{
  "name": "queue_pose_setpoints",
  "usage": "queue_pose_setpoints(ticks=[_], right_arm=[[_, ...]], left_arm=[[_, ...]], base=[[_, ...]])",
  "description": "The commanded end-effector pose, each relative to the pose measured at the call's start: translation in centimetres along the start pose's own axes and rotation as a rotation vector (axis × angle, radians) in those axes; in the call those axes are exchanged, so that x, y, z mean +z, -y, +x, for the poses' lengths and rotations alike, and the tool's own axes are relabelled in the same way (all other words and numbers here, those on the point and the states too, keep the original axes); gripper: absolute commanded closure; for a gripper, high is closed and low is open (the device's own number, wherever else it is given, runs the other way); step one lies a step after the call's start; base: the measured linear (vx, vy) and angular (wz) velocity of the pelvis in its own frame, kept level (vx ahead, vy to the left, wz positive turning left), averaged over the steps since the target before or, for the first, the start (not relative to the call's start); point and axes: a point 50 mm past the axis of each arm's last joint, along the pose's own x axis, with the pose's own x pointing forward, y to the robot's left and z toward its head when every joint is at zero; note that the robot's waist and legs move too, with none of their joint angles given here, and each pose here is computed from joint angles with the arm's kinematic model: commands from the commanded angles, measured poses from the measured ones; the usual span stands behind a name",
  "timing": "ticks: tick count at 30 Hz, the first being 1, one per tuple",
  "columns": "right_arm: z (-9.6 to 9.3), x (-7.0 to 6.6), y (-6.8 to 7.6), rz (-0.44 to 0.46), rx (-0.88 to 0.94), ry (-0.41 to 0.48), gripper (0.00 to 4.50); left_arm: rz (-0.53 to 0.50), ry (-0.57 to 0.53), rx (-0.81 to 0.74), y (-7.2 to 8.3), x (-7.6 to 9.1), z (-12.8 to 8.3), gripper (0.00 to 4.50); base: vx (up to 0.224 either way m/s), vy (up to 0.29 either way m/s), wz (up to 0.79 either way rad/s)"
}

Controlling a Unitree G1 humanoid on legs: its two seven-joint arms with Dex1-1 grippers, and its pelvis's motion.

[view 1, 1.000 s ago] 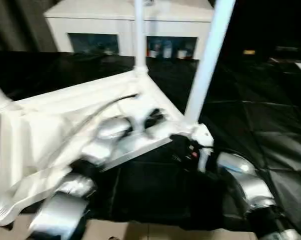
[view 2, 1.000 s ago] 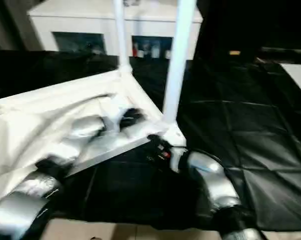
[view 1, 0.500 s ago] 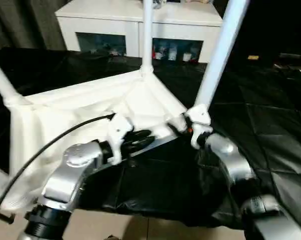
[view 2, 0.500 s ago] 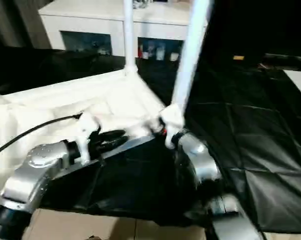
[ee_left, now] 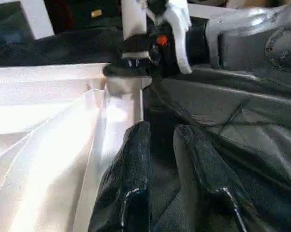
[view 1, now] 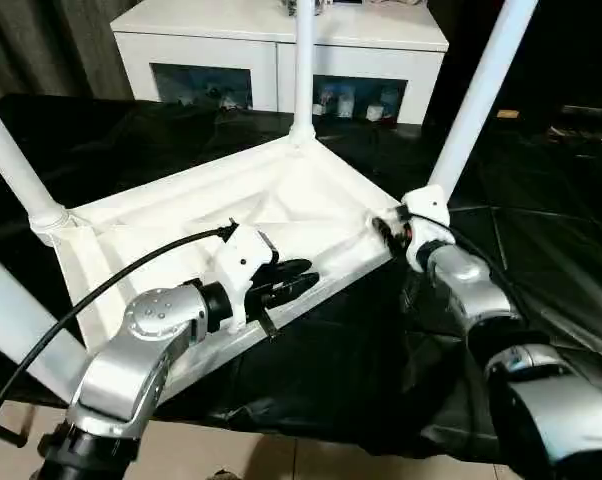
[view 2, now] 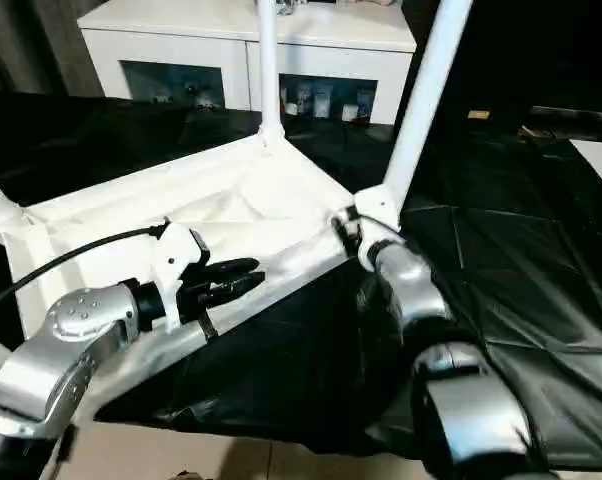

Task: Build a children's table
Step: Rotate leg to tighten, then rotate table base

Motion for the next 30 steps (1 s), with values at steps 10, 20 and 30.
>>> queue_pose_setpoints(ticks=[10,20,30], right_arm=[[-1.6,1.6,-3.2,-0.047,0.574,0.160,1.14],[-6.0,1.3,-2.4,-0.181,1.047,0.035,1.14],[-6.5,-1.1,-6.1,-0.189,1.261,-0.140,1.14]], left_arm=[[-0.022,-0.007,-0.043,0.0,0.6,-0.6,3.51],[-0.030,-0.037,-0.084,0.2,0.7,-0.4,3.51],[-0.037,-0.073,-0.080,0.0,0.4,-0.5,3.51]], base=[[0.000,0.000,0.00],[0.000,0.000,0.00],[0.000,0.000,0.00]])
